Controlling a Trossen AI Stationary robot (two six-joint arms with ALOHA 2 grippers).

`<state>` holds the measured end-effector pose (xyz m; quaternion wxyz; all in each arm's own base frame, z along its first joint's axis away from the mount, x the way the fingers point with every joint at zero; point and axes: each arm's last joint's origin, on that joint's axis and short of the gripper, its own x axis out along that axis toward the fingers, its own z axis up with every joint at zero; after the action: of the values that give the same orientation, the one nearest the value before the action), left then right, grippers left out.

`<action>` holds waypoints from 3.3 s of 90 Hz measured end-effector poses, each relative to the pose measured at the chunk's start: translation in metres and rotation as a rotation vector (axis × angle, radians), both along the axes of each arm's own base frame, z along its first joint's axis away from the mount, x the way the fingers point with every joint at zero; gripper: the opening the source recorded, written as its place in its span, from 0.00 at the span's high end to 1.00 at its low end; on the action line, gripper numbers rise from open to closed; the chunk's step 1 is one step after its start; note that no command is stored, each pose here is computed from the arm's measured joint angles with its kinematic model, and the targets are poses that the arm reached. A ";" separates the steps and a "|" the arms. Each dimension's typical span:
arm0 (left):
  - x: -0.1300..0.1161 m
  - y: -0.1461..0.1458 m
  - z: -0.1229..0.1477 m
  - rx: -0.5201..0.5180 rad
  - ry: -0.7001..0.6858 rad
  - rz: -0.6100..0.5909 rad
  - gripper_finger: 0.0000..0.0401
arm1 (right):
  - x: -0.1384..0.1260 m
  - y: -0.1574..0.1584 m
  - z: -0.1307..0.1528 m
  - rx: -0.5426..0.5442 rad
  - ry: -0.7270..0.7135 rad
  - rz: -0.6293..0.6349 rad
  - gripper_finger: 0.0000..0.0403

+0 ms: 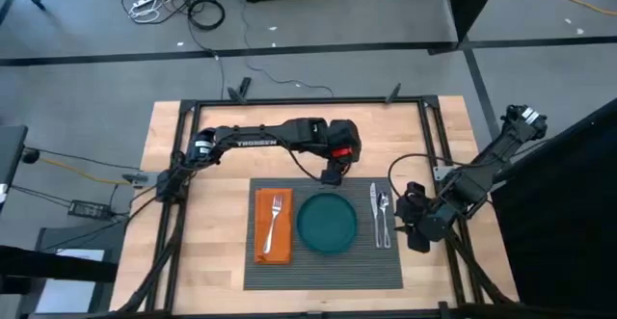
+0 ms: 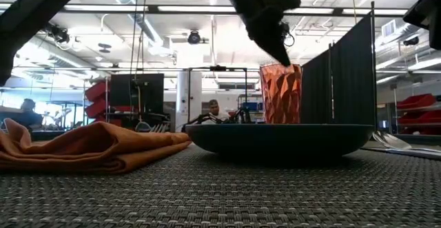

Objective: Set table place
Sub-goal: Put the orange cup to the top left of the black placemat

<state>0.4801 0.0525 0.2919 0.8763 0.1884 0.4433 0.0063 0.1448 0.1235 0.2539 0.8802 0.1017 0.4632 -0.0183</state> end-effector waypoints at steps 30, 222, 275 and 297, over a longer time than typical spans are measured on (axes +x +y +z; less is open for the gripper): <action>-0.023 -0.009 0.049 0.019 0.051 0.096 0.63 | 0.000 0.000 0.000 -0.014 -0.004 0.012 0.56; -0.266 -0.060 -0.021 -0.222 -0.167 0.430 0.63 | 0.153 -0.187 0.013 -0.290 0.290 0.224 0.59; -0.266 -0.060 -0.022 -0.203 -0.160 0.412 0.63 | 0.084 -0.176 0.054 -0.175 0.439 0.085 1.00; -0.266 -0.060 -0.021 -0.204 -0.162 0.414 0.63 | 0.081 -0.182 0.051 -0.164 0.408 0.044 1.00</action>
<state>0.2137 -0.0076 0.2704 0.9035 0.0029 0.3992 0.1558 0.2256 -0.0581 0.3049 0.7736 0.0137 0.6309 -0.0570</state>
